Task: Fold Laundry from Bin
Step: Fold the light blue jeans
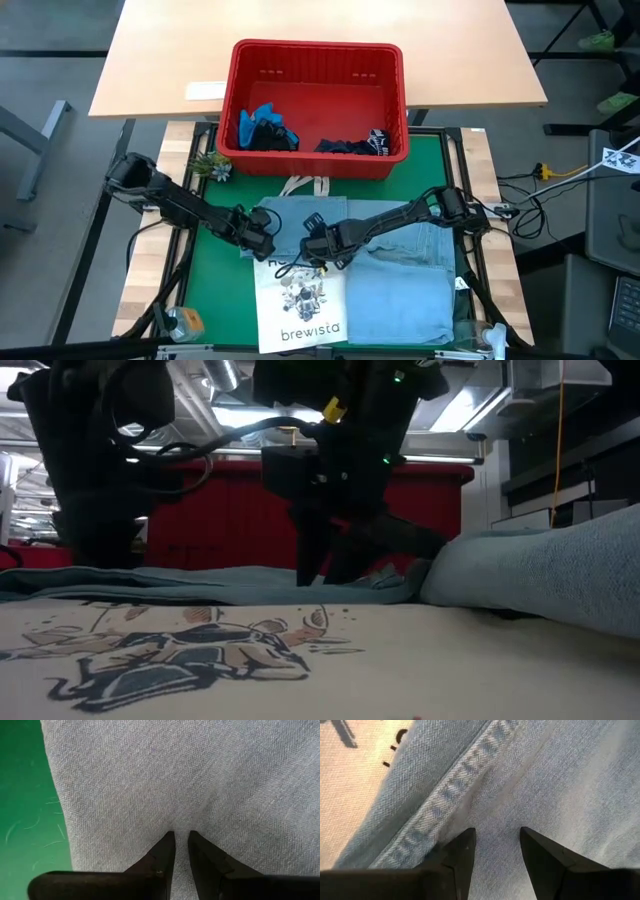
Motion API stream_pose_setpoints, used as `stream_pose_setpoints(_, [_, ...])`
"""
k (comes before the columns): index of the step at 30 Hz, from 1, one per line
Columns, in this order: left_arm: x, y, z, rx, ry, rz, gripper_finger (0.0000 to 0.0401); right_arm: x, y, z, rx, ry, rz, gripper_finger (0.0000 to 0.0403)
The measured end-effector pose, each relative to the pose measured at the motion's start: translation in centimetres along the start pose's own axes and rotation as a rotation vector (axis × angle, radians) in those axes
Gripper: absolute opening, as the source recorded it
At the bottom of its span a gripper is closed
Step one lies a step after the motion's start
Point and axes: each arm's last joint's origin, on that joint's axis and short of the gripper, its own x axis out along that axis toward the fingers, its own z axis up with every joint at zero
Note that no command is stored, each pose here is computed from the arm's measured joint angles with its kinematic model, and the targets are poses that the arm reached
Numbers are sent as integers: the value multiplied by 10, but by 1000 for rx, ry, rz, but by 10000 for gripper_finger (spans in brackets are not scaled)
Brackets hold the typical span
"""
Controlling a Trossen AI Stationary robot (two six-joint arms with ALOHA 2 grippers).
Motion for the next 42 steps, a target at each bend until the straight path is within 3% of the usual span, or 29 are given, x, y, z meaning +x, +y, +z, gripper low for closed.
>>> stream_pose_setpoints(9, [-14, 21, -7, 27, 68, 84, 55, 3, -8, 13, 44, -133, -79, 161])
stream_pose_setpoints(14, [-25, 31, -9, 9, 80, 93, 55, -5, -12, 16, 4, -165, -91, 161])
stream_pose_setpoints(23, [-56, 45, -7, -38, 64, -71, 55, -54, -27, 20, -37, -61, -60, 161])
stream_pose_setpoints(28, [-66, 49, -7, -53, 63, -141, 55, -87, -20, 26, -117, 12, -97, 161])
stream_pose_setpoints(35, [-66, 52, -7, -73, 57, -113, 59, -138, 3, 16, -174, 89, -103, 161])
stream_pose_setpoints(42, [-64, 65, -8, -135, 122, 4, 120, -199, 21, -13, -122, 216, -295, 161])
